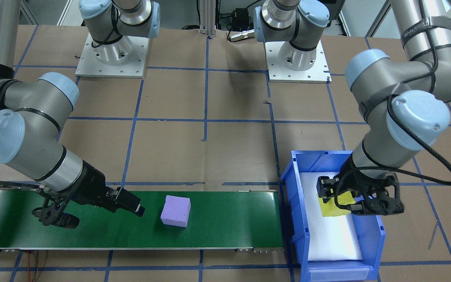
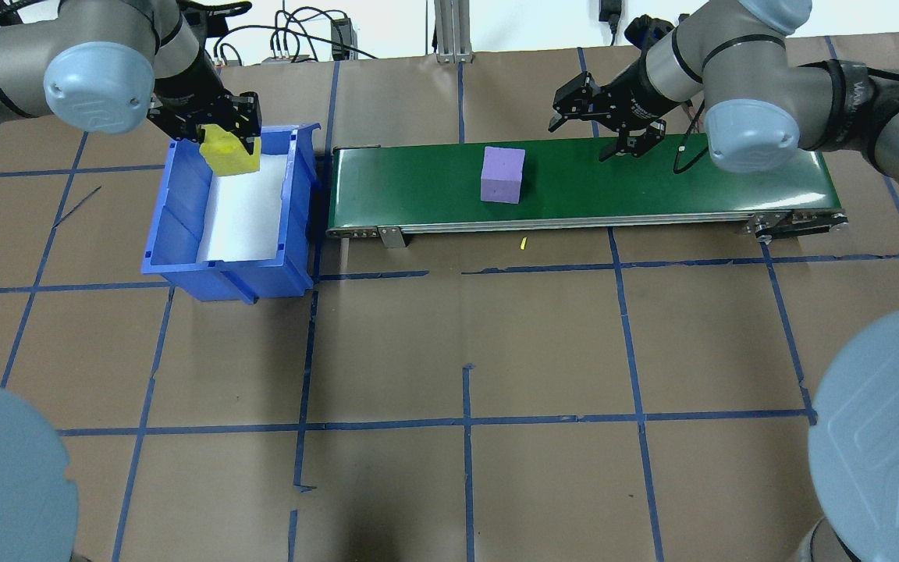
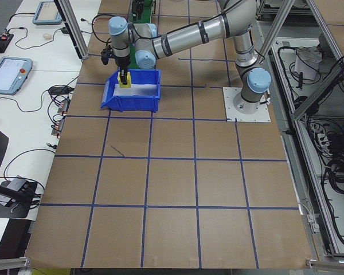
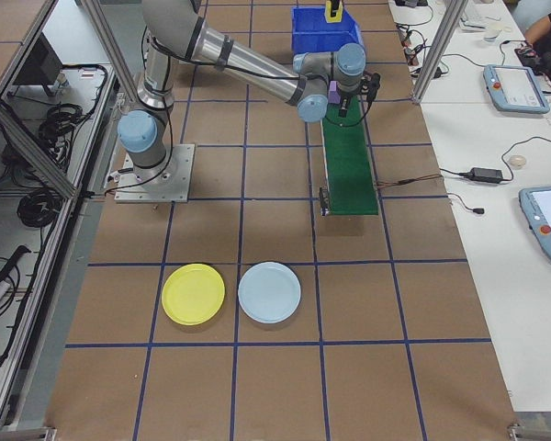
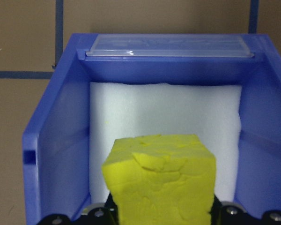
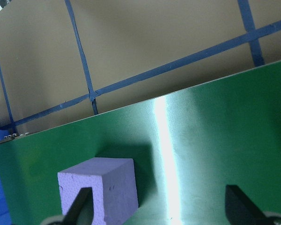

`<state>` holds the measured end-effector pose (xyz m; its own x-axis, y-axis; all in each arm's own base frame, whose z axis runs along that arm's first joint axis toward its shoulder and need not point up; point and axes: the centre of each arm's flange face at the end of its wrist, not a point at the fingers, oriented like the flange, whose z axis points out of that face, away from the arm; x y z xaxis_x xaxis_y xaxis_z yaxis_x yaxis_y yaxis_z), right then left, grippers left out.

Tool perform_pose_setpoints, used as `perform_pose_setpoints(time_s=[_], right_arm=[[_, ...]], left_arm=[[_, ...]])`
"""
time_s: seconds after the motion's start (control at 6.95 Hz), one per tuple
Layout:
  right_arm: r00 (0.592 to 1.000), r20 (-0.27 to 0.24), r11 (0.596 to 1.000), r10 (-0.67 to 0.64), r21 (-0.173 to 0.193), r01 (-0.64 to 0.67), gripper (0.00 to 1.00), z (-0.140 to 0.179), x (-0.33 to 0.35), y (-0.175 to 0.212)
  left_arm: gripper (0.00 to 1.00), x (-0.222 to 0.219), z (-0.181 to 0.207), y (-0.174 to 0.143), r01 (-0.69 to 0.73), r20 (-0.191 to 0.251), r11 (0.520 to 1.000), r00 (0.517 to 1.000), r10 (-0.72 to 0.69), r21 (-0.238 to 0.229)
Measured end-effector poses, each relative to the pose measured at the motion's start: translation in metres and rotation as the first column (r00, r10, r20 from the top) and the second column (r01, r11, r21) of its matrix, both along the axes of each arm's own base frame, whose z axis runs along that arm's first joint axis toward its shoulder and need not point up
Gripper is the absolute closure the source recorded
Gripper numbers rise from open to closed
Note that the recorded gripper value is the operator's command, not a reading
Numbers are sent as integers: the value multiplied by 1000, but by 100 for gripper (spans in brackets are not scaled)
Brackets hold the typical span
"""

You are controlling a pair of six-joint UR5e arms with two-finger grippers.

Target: Move block left to right into plate

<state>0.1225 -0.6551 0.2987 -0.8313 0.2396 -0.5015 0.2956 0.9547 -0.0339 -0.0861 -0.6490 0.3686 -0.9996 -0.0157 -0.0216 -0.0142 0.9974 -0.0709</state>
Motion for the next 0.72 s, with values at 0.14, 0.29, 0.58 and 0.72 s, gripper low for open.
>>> perform_pose_setpoints(time_s=[0.14,0.29,0.58,0.72], right_arm=[[1000,8,1000,-14,1,14,0,2,0,-3],[1000,11,1000,-21,5,21,0,1,0,-6],[1000,5,999,-25,20,25,0,-8,-1,-9],[1000,2,999,-26,23,26,0,-10,-1,-9]], left_arm=[[61,-40,10,12,9,-5,1000,1000,-9,-13],[61,-75,7,19,11,-11,1000,1000,-11,-11],[56,-124,-32,12,2,-20,1000,1000,-2,-20],[49,-135,-55,4,1,-22,1000,1000,-1,-29]])
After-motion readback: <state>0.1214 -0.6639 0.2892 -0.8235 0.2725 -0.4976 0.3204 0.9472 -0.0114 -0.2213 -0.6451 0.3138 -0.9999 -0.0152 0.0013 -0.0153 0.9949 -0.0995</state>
